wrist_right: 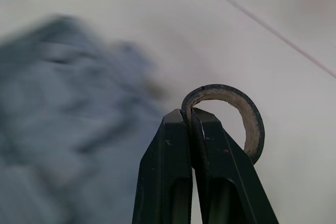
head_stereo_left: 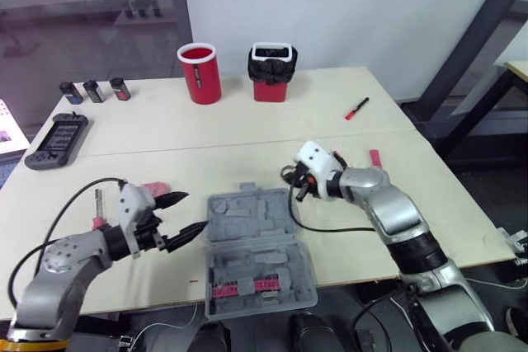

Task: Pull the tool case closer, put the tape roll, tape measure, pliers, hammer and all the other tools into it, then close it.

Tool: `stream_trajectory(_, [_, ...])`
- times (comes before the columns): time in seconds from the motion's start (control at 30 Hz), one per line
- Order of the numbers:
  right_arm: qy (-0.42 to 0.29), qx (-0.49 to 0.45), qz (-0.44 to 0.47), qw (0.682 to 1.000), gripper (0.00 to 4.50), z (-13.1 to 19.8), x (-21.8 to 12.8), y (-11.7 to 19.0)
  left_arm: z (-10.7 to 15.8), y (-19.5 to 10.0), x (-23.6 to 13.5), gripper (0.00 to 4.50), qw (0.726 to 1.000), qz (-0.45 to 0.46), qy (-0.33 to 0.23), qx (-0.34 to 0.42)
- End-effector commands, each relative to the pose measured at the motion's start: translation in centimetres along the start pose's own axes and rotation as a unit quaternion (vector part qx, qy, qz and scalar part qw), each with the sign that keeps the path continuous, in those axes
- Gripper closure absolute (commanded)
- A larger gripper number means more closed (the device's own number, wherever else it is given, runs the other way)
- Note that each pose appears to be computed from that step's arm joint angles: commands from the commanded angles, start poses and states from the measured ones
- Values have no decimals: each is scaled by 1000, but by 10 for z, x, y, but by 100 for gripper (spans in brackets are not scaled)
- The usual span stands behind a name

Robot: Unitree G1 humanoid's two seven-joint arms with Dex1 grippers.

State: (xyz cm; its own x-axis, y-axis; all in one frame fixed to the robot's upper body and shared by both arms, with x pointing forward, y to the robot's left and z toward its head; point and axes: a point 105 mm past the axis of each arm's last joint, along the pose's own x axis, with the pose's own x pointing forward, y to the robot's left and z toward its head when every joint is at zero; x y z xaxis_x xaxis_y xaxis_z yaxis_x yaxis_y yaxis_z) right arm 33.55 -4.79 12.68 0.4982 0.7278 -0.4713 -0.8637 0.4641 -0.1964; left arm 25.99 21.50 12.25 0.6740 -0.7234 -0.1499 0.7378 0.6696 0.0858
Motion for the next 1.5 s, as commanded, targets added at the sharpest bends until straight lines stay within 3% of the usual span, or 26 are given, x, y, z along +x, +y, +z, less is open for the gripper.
stream_trajectory(0.03, [-20, -38, 59, 997, 445, 34, 17, 38, -1, 7, -28, 0, 1000, 11, 6, 2])
stream_trajectory(0.37, [15, -110, 91, 990, 445, 53, 68, 54, -6, 2, -42, 0, 999, 19, 25, 5])
stream_trajectory(0.77, [25, -94, 117, 988, 445, 50, 107, 61, -6, -9, -35, 0, 1000, 19, 24, -1])
stream_trajectory(1.5, [38, -87, 110, 989, 445, 36, 121, 57, -4, -8, -31, 0, 1000, 18, 22, -2])
